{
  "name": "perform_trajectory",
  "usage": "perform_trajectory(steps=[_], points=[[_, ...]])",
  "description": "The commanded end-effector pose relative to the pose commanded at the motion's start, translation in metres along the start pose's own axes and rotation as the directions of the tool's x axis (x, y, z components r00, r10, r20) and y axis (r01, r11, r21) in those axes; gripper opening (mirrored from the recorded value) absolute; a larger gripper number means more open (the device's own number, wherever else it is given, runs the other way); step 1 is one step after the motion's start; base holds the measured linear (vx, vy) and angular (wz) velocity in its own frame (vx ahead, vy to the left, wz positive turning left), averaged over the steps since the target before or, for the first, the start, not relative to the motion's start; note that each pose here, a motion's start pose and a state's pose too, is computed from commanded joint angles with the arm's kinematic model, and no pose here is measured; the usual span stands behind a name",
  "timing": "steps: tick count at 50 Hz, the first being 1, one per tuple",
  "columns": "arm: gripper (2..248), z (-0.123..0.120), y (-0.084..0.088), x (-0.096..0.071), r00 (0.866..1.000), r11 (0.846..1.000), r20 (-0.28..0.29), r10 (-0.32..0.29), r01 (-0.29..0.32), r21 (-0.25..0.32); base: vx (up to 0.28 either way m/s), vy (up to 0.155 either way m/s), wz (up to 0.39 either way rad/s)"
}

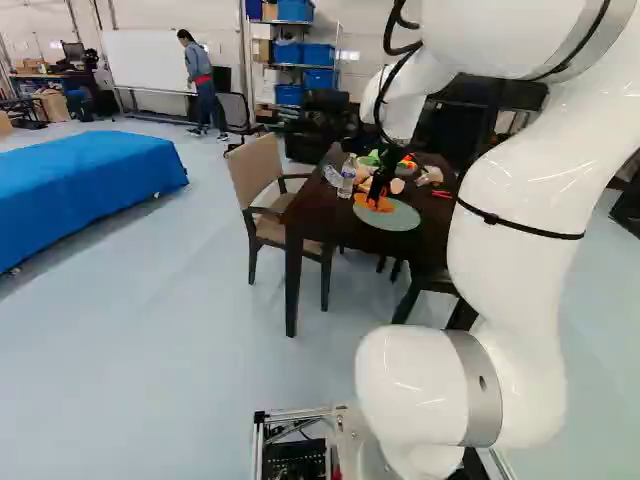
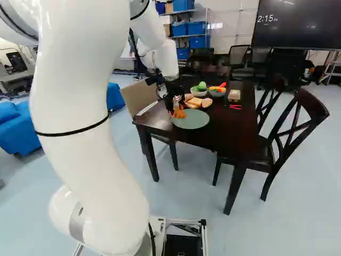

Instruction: Move the croissant to the empty plate

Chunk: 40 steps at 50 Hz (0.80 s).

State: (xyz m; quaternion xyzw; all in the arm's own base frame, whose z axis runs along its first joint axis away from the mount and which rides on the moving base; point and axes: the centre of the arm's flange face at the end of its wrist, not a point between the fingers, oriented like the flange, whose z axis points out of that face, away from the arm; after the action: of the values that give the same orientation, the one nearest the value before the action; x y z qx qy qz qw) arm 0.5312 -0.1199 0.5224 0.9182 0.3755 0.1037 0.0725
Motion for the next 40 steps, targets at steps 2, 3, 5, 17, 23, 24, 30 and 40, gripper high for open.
perform_trajectory(steps=[2, 3, 5, 17, 23, 24, 30, 40], points=[[119, 0.0, 0.003, -0.003, 1.0, 1.0, 0.001, 0.008, -0.008, -0.001, 0.0, 0.0, 0.0], [119, 0.0, 0.004, -0.004, 1.0, 1.0, 0.002, 0.01, -0.01, -0.002, 0.0, 0.0, 0.0], [119, 0.001, 0.007, -0.007, 1.0, 1.0, 0.003, 0.017, -0.017, -0.003, 0.0, 0.0, 0.0], [119, 0.002, 0.023, -0.024, 0.998, 0.998, 0.01, 0.057, -0.057, -0.012, 0.0, 0.0, 0.0], [119, 0.002, 0.032, -0.032, 0.997, 0.997, 0.013, 0.077, -0.077, -0.016, 0.0, 0.0, 0.0], [119, 0.003, 0.033, -0.034, 0.997, 0.997, 0.014, 0.08, -0.08, -0.017, 0.0, 0.0, 0.0], [119, 0.003, 0.041, -0.042, 0.995, 0.995, 0.017, 0.1, -0.099, -0.021, 0.0, 0.0, 0.0], [119, 0.004, 0.055, -0.056, 0.991, 0.991, 0.022, 0.132, -0.131, -0.029, 0.0, 0.0, 0.0]])
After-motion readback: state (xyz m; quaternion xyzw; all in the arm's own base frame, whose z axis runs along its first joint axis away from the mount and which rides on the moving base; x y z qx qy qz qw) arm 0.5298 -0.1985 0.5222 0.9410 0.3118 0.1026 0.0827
